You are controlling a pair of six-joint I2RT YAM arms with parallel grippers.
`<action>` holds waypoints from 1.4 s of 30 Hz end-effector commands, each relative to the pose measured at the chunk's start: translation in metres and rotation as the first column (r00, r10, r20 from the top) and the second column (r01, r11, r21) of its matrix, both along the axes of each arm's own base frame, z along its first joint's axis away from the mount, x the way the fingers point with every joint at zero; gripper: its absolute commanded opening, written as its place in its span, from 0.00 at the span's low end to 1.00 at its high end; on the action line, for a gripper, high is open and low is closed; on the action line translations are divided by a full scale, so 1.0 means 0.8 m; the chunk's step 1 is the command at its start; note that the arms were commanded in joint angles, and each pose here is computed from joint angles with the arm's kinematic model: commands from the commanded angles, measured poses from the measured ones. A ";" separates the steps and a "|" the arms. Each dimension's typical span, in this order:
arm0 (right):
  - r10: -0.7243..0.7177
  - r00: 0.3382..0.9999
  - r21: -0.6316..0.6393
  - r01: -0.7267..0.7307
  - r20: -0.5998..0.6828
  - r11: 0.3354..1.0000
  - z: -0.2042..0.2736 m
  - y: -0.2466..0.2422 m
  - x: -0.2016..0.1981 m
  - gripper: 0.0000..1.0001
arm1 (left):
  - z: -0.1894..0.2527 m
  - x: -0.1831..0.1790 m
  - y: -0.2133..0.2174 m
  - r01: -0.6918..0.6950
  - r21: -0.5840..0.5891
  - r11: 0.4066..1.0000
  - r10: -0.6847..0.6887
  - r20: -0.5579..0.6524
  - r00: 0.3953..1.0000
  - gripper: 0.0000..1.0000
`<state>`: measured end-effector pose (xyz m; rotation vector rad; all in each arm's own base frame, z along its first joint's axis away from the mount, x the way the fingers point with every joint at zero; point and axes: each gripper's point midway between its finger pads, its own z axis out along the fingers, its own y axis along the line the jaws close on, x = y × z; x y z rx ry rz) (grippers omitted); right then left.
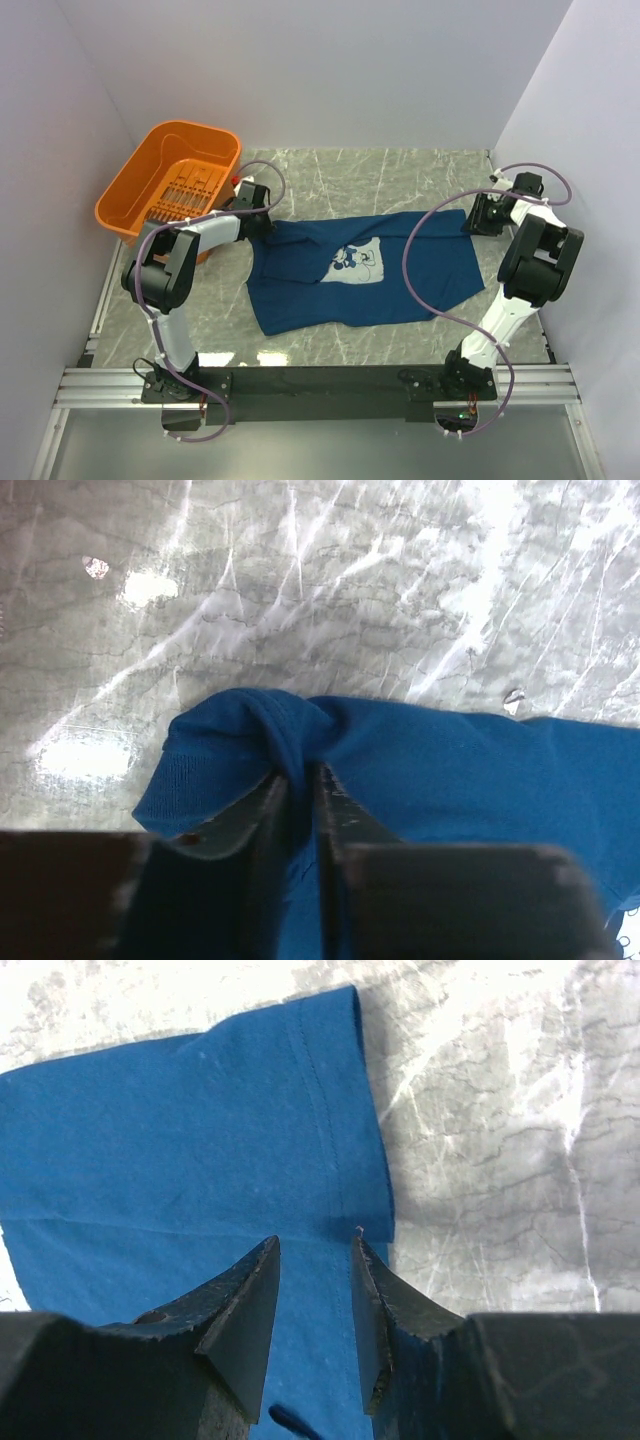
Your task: Fold and stack the t-shirts
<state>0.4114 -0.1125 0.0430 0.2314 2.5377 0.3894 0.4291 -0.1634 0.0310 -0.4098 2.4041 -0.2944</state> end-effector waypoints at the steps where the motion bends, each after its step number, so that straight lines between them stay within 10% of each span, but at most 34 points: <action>1: -0.011 1.000 -0.017 0.011 0.025 1.000 0.012 -0.014 0.009 0.42 | 0.029 0.021 -0.010 0.012 -0.014 1.000 -0.011 0.071 0.997 0.18; 26: -0.030 0.998 0.000 0.031 -0.058 1.000 -0.019 -0.033 0.032 0.41 | 0.040 0.048 -0.016 0.048 0.005 0.999 -0.048 0.095 0.994 0.02; 36: -0.015 0.998 0.011 0.015 -0.056 1.000 -0.016 -0.027 0.029 0.01 | 0.043 0.054 -0.006 0.037 0.005 0.999 -0.037 0.097 0.995 0.01; 42: -0.022 1.000 -0.030 0.021 -0.019 0.999 -0.002 -0.036 0.034 0.00 | 0.052 0.064 0.004 0.026 0.016 1.000 -0.028 0.108 0.994 0.01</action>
